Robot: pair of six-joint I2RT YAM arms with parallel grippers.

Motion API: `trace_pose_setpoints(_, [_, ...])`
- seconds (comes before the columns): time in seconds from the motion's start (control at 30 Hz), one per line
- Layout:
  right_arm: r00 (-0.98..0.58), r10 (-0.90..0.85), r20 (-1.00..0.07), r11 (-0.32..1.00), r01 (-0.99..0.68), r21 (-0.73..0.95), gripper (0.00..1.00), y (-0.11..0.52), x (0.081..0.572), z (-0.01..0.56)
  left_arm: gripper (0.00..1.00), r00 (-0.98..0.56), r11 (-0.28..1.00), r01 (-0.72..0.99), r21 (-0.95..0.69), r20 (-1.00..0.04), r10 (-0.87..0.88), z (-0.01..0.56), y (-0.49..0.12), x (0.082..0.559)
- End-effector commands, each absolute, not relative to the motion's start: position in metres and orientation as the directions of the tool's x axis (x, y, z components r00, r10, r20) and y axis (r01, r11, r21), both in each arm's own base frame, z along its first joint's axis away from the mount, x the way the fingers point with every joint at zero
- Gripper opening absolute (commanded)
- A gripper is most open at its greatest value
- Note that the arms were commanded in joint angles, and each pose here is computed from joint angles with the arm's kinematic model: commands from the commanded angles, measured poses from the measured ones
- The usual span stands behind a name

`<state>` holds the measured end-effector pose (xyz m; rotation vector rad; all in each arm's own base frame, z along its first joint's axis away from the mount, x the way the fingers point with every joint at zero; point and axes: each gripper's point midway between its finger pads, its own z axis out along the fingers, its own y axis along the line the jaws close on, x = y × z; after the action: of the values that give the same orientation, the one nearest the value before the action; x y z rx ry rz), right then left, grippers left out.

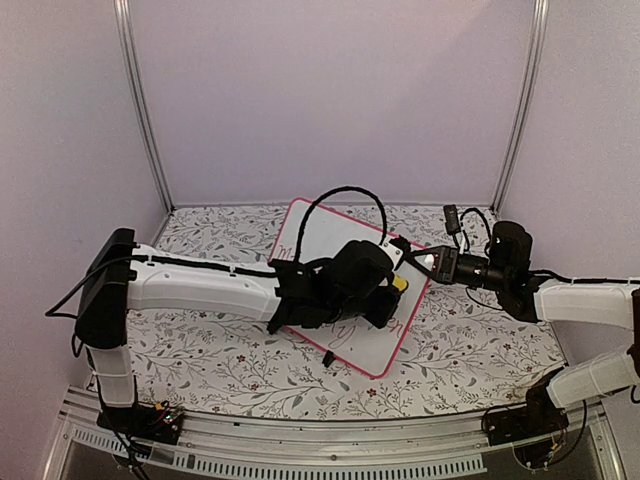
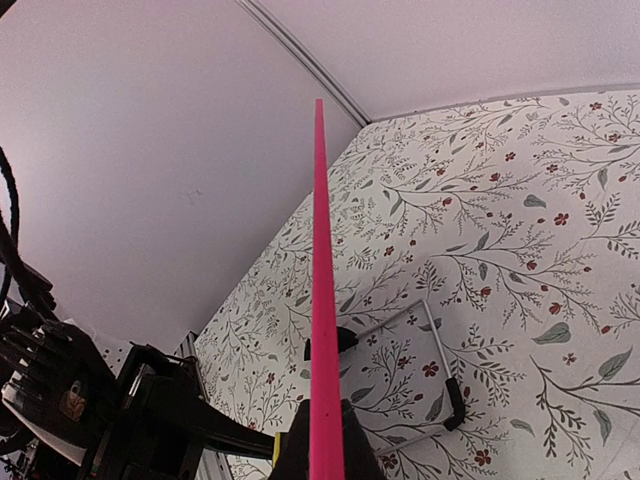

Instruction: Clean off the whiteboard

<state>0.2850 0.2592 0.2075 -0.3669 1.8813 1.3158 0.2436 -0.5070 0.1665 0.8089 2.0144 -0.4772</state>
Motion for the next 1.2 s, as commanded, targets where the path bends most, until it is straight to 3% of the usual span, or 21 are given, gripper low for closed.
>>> trace_pose_setpoints(0.0, [-0.717,-0.015,-0.697,0.331,-0.661,0.673,0.00,0.283,0.237,0.170,0.00,-0.407,0.737,0.676,0.013,-0.827,0.388,0.140,-0.499,0.261])
trace_pose_setpoints(0.47, [-0.719,-0.019,-0.695,0.331,-0.660,0.674,0.00,0.284,0.237,0.169,0.00,-0.518,0.759,0.642,0.108,-0.669,0.533,0.067,-0.455,0.231])
trace_pose_setpoints(0.83, [-0.719,-0.022,-0.694,0.328,-0.661,0.675,0.00,0.284,0.236,0.169,0.00,-0.525,0.760,0.644,0.083,-0.675,0.519,0.074,-0.445,0.225])
trace_pose_setpoints(1.17, [-0.719,-0.023,-0.694,0.326,-0.662,0.675,0.00,0.285,0.235,0.170,0.00,-0.372,0.637,0.770,0.049,-0.776,0.509,0.111,-0.520,0.219])
